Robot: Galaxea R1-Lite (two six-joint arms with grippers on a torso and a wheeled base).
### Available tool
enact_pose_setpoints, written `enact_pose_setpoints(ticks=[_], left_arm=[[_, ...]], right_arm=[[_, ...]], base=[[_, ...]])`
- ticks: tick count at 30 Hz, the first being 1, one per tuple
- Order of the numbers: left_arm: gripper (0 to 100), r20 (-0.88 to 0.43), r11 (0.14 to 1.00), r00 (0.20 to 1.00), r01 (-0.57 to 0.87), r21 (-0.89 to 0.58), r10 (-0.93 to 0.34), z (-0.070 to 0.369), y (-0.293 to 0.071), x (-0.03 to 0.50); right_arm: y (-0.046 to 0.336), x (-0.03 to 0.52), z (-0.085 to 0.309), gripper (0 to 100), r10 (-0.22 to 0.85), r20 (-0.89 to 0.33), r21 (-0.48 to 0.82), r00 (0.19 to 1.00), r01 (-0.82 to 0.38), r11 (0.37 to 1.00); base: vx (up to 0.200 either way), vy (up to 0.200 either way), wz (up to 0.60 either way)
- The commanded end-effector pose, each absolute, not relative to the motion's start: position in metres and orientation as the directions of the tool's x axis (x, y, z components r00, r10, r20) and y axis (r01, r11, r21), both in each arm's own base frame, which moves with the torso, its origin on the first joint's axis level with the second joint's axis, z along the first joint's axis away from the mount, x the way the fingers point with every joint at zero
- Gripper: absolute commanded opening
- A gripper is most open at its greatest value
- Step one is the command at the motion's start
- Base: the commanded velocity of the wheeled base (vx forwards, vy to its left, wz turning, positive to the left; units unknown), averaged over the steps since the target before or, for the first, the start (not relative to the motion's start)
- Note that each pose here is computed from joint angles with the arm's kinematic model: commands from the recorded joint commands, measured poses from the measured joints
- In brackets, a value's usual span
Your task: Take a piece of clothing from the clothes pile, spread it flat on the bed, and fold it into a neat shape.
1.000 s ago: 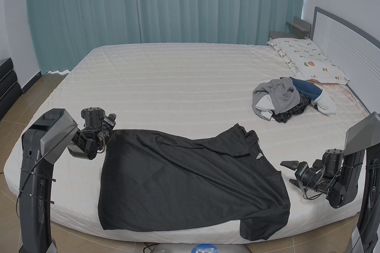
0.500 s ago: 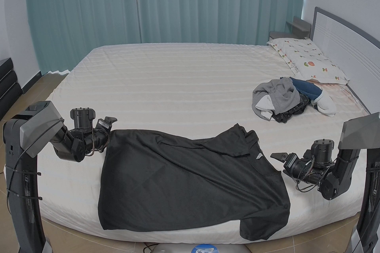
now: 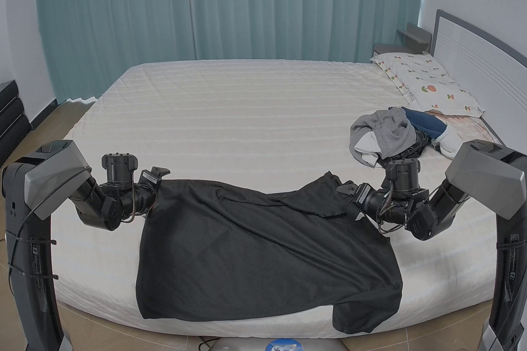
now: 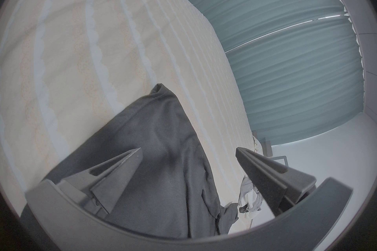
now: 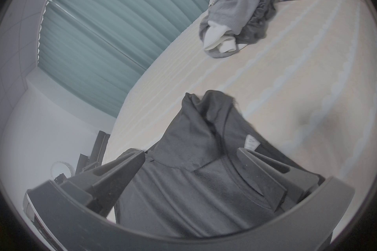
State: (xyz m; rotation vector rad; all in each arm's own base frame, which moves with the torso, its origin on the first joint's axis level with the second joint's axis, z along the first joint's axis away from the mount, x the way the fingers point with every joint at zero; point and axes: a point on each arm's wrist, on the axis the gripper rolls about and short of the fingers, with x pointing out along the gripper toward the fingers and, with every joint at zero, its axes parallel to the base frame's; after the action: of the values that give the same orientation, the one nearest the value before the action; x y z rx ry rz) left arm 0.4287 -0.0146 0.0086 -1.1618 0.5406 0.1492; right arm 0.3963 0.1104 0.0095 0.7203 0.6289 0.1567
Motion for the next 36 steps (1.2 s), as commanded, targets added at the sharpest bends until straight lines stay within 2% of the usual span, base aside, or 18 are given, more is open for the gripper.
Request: enact_pose_setpoints(ticks=[1,7,19,20,26,31,32,33,35,36], left_arm=[[100,-0.475,0.408,0.867,-0.383,-0.829,-0.152,0.006,-0.018,0.426],[100,-0.464,0.411,0.873,-0.372,-0.833,-0.151,0.006,-0.021,0.426],[100,-0.462,0.41,0.874,-0.369,-0.834,-0.151,0.006,-0.021,0.427],[100,-0.462,0.41,0.874,-0.369,-0.834,-0.151,0.006,-0.021,0.427],[100,-0.462,0.41,0.874,-0.369,-0.834,-0.151,0.006,-0.021,0.427],[100,-0.456,0.41,0.877,-0.364,-0.836,-0.151,0.008,-0.021,0.428],[100,-0.458,0.41,0.876,-0.366,-0.835,-0.151,0.008,-0.021,0.428],[100,-0.458,0.41,0.876,-0.366,-0.835,-0.151,0.008,-0.021,0.428],[100,-0.456,0.408,0.877,-0.365,-0.837,-0.15,0.008,-0.02,0.428],[100,-0.456,0.408,0.877,-0.365,-0.837,-0.15,0.008,-0.02,0.428]], right_arm=[[0.139,0.42,-0.004,100,0.343,-0.527,0.61,0.778,0.065,0.79],[0.14,0.434,-0.017,100,0.288,-0.559,0.541,0.778,0.079,0.837],[0.145,0.458,-0.024,100,0.287,-0.547,0.545,0.786,0.075,0.835],[0.146,0.459,-0.025,0,0.288,-0.547,0.544,0.786,0.073,0.836],[0.147,0.462,-0.023,0,0.292,-0.537,0.549,0.791,0.064,0.834],[0.142,0.474,-0.002,0,0.284,-0.485,0.571,0.827,0.054,0.819],[0.142,0.48,0.012,0,0.284,-0.433,0.588,0.855,0.029,0.808],[0.142,0.48,0.012,0,0.284,-0.433,0.588,0.855,0.029,0.808],[0.144,0.494,0.036,0,0.257,-0.277,0.609,0.926,-0.038,0.792],[0.143,0.495,0.038,0,0.253,-0.261,0.609,0.932,-0.044,0.792]], base=[[0.0,0.0,0.0],[0.0,0.0,0.0],[0.0,0.0,0.0],[0.0,0.0,0.0],[0.0,0.0,0.0],[0.0,0.0,0.0],[0.0,0.0,0.0],[0.0,0.0,0.0],[0.0,0.0,0.0],[0.0,0.0,0.0]])
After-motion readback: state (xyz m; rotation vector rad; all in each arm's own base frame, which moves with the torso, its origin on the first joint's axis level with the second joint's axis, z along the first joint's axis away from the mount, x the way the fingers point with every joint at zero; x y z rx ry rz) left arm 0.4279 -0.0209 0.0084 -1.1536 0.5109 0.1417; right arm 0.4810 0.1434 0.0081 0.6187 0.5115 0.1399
